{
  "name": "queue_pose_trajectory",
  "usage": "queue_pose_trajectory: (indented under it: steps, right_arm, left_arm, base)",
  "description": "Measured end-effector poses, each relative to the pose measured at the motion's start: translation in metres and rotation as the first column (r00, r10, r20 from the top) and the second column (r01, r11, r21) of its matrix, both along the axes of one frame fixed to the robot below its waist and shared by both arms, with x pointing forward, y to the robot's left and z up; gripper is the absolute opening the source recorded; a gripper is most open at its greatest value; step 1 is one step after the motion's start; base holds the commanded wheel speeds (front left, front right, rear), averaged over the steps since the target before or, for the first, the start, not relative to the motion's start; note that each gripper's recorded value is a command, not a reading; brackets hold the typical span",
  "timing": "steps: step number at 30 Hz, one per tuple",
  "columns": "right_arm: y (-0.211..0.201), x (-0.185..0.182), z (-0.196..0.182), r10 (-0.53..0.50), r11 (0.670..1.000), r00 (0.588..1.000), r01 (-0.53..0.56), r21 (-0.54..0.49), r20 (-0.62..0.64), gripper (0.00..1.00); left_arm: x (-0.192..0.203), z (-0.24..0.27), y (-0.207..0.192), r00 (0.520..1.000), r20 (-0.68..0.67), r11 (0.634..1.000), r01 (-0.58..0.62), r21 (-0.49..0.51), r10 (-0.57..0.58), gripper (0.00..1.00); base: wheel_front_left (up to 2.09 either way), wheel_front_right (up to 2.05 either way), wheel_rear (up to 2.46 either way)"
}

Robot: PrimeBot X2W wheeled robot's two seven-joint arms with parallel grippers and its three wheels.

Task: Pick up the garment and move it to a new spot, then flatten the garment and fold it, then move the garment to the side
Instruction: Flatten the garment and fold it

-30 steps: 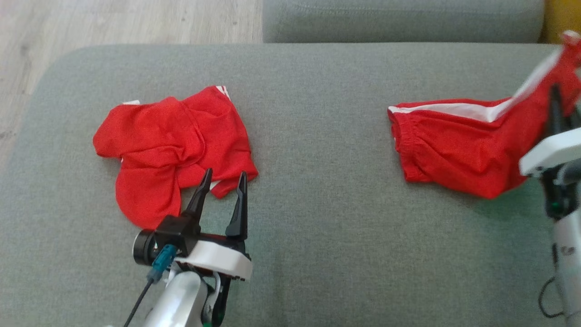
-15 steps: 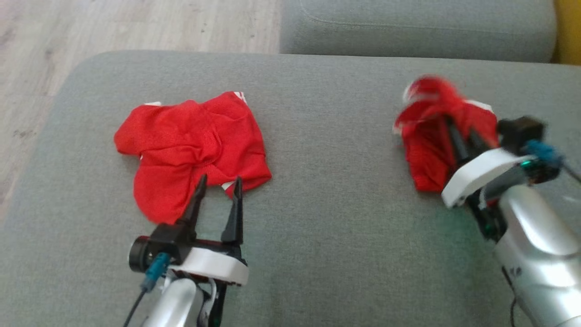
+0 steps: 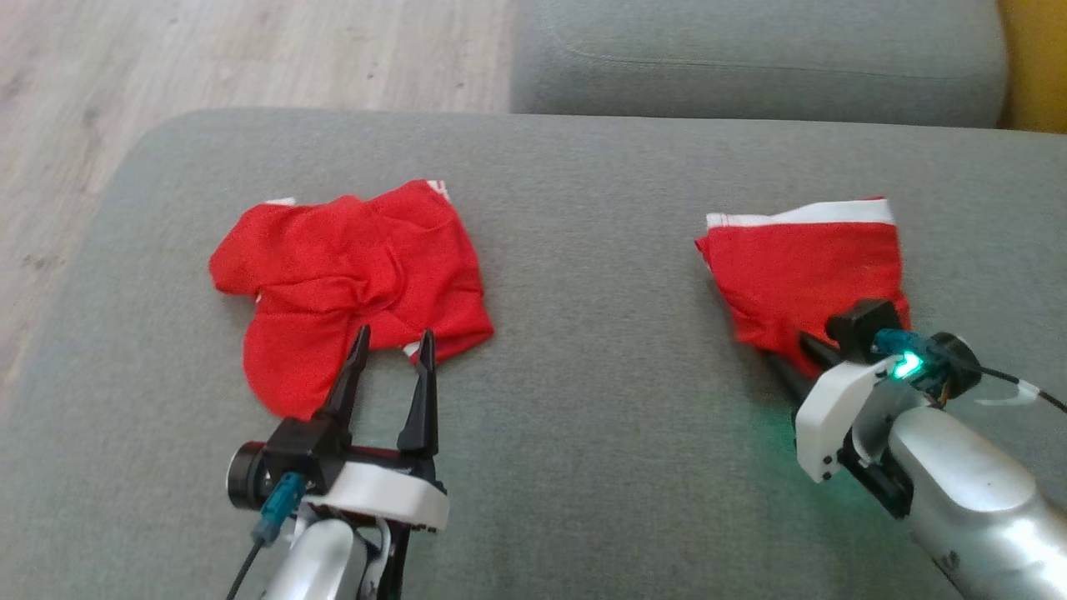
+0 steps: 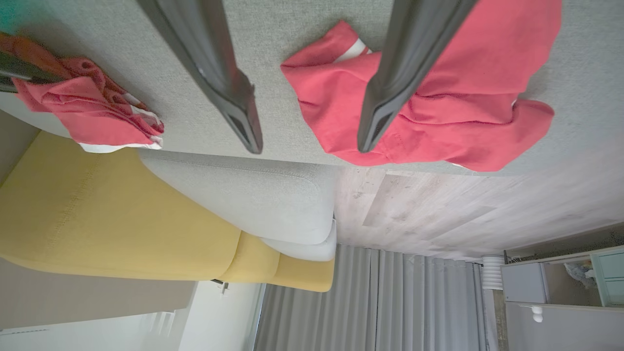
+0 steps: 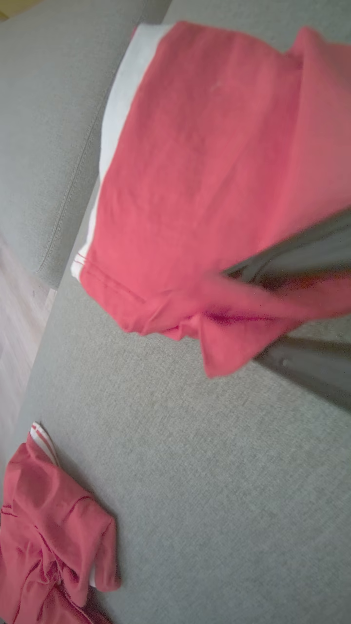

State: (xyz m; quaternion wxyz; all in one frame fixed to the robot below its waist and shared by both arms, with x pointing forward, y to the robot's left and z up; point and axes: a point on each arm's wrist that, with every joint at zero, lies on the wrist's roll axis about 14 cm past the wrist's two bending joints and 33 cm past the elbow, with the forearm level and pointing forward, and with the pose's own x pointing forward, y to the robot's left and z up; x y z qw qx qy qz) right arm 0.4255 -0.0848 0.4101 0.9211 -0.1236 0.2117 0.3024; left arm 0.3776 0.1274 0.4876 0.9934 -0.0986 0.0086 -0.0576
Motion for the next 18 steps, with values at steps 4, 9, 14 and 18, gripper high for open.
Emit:
queue_pose_trajectory:
  steps: [4, 9, 14, 18]
  right_arm:
    - [-0.012, -0.003, 0.006, -0.047, 0.998, 0.999, 0.047, 0.042, -0.003, 1.00]
    - [-0.057, 0.023, 0.049, -0.268, 0.938, 0.962, 0.247, 0.243, 0.054, 1.00]
    - [-0.102, 0.038, 0.099, -0.399, 0.879, 0.901, 0.323, 0.351, 0.170, 1.00]
    - [-0.141, 0.036, 0.119, -0.506, 0.825, 0.833, 0.393, 0.406, 0.224, 1.00]
  left_arm:
    - [0.000, -0.003, -0.011, 0.999, -0.008, 0.999, 0.035, -0.003, -0.035, 1.00]
    - [0.008, 0.016, -0.018, 0.997, 0.051, 0.998, 0.055, -0.018, -0.054, 1.00]
    - [0.014, 0.031, -0.027, 0.993, 0.096, 0.996, 0.079, -0.028, -0.076, 1.00]
    - [0.017, 0.037, -0.035, 0.988, 0.116, 0.995, 0.102, -0.023, -0.098, 1.00]
  base:
    - [0.00, 0.00, 0.00]
    - [0.00, 0.00, 0.00]
    - [0.00, 0.00, 0.00]
    - [0.00, 0.00, 0.00]
